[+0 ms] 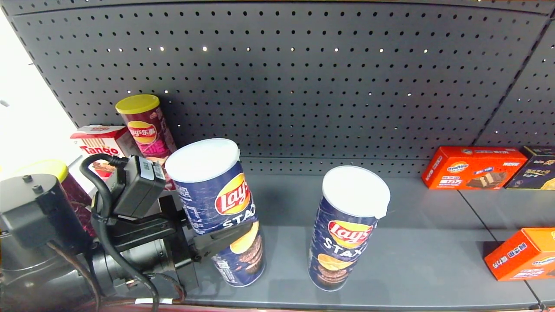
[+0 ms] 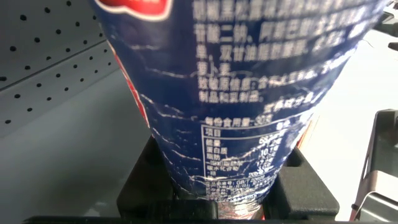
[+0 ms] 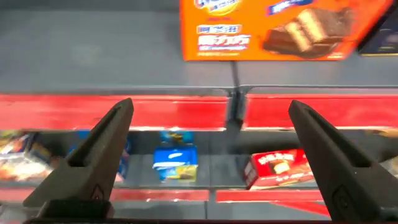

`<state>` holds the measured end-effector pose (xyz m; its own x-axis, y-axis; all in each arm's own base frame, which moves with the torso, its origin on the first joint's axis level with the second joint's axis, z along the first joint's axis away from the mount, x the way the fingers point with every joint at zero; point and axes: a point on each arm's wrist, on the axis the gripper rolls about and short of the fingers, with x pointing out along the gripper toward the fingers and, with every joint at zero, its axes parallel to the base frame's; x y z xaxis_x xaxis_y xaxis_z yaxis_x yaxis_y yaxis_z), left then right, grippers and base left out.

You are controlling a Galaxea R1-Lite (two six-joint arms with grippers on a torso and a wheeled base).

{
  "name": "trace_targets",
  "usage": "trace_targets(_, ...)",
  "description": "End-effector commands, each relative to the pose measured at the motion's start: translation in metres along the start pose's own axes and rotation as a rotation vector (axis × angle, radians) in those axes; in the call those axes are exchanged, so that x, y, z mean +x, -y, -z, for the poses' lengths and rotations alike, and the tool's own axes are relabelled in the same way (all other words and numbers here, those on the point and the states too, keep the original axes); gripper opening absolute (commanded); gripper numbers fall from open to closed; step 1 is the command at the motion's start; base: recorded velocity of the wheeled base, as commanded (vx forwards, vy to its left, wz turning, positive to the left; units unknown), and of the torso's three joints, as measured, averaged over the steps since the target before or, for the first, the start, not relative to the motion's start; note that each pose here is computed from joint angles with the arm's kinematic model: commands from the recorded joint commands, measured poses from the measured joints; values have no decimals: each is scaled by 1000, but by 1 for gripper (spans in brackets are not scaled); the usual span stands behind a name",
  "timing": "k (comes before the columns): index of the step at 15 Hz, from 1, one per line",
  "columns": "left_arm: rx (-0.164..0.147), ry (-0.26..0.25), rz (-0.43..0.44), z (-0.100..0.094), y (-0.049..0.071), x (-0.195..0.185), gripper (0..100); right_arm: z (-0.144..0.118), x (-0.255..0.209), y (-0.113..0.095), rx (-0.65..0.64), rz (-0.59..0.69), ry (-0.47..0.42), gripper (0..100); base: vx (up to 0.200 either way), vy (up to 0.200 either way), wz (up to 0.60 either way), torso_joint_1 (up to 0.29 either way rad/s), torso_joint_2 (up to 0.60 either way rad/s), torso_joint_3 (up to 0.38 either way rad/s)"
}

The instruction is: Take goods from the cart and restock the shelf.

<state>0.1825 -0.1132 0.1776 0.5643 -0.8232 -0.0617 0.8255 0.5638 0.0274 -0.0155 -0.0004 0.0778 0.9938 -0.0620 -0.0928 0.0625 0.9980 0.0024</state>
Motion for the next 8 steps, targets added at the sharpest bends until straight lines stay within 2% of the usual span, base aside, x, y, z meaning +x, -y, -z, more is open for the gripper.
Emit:
trace_targets(1, -1, -3, 2, 1, 0, 1, 0, 0, -1, 0, 1, 14, 16, 100, 0, 0, 0, 0, 0, 0)
trace_targets(2, 0, -1, 2, 0, 0, 1, 0, 1, -2, 0, 0, -1, 25, 100, 0, 0, 0, 0, 0, 0)
trace_targets(3, -1, -3, 2, 0, 0, 1, 0, 2, -4, 0, -1, -81, 57, 100, 0, 0, 0, 0, 0, 0)
trace_targets(8, 8, 26, 48, -7, -2, 3, 0, 2, -6, 0, -3, -73, 85, 100, 0, 0, 0, 0, 0, 0)
